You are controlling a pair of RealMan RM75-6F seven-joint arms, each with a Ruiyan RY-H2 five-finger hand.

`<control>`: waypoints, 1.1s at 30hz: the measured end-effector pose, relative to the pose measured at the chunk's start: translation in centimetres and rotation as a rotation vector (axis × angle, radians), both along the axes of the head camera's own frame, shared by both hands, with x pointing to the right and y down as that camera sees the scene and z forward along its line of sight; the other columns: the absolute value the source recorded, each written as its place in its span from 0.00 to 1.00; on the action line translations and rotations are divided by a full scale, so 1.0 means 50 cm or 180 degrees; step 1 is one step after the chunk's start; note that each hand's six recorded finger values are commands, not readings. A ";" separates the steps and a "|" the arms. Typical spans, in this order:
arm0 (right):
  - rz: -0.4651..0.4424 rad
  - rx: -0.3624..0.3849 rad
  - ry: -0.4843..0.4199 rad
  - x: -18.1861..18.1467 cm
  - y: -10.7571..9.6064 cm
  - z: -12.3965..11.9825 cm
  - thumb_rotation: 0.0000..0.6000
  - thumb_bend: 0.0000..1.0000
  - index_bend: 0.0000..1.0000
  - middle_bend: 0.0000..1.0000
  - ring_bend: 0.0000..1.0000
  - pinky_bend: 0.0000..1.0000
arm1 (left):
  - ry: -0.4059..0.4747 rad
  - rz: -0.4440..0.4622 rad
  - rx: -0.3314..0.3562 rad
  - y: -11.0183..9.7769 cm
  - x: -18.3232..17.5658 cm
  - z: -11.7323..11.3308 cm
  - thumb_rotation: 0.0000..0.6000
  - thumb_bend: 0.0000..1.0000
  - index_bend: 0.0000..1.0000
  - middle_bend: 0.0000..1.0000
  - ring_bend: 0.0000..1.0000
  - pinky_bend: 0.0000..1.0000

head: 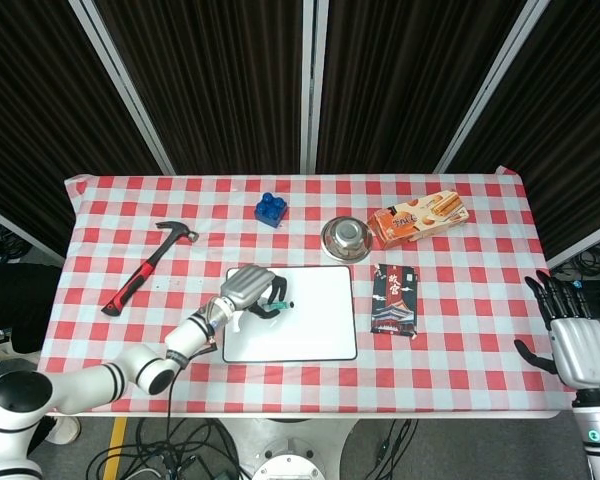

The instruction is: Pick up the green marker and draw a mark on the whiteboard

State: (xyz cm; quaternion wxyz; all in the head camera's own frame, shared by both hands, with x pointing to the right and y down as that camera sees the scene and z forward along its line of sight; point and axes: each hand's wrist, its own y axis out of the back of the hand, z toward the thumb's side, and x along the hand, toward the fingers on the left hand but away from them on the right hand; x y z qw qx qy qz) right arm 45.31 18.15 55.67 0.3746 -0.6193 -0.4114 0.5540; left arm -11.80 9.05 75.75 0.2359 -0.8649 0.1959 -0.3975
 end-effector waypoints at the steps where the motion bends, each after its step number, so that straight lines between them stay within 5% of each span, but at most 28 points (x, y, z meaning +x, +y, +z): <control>1: 0.0005 0.0001 0.0003 0.002 0.001 -0.001 1.00 0.12 0.00 0.00 0.00 0.00 | 0.0025 -0.0002 -0.0011 0.000 0.009 -0.001 1.00 0.42 0.59 0.63 0.93 1.00; 11: 0.0036 0.0033 0.0010 0.012 0.003 -0.009 1.00 0.12 0.00 0.00 0.00 0.00 | 0.0321 0.0035 -0.0003 -0.011 0.103 -0.032 1.00 0.42 0.59 0.63 0.93 1.00; 17: 0.0009 0.0008 -0.0006 0.009 0.003 -0.004 1.00 0.12 0.00 0.00 0.00 0.00 | 0.0287 0.0026 0.0114 -0.030 0.079 -0.053 1.00 0.42 0.59 0.63 0.93 1.00; 33: -0.0008 -0.0036 -0.0007 0.002 0.000 0.004 1.00 0.12 0.00 0.00 0.00 0.00 | 0.0043 -0.0190 -0.0002 -0.032 0.016 0.005 1.00 0.42 0.59 0.63 0.92 0.99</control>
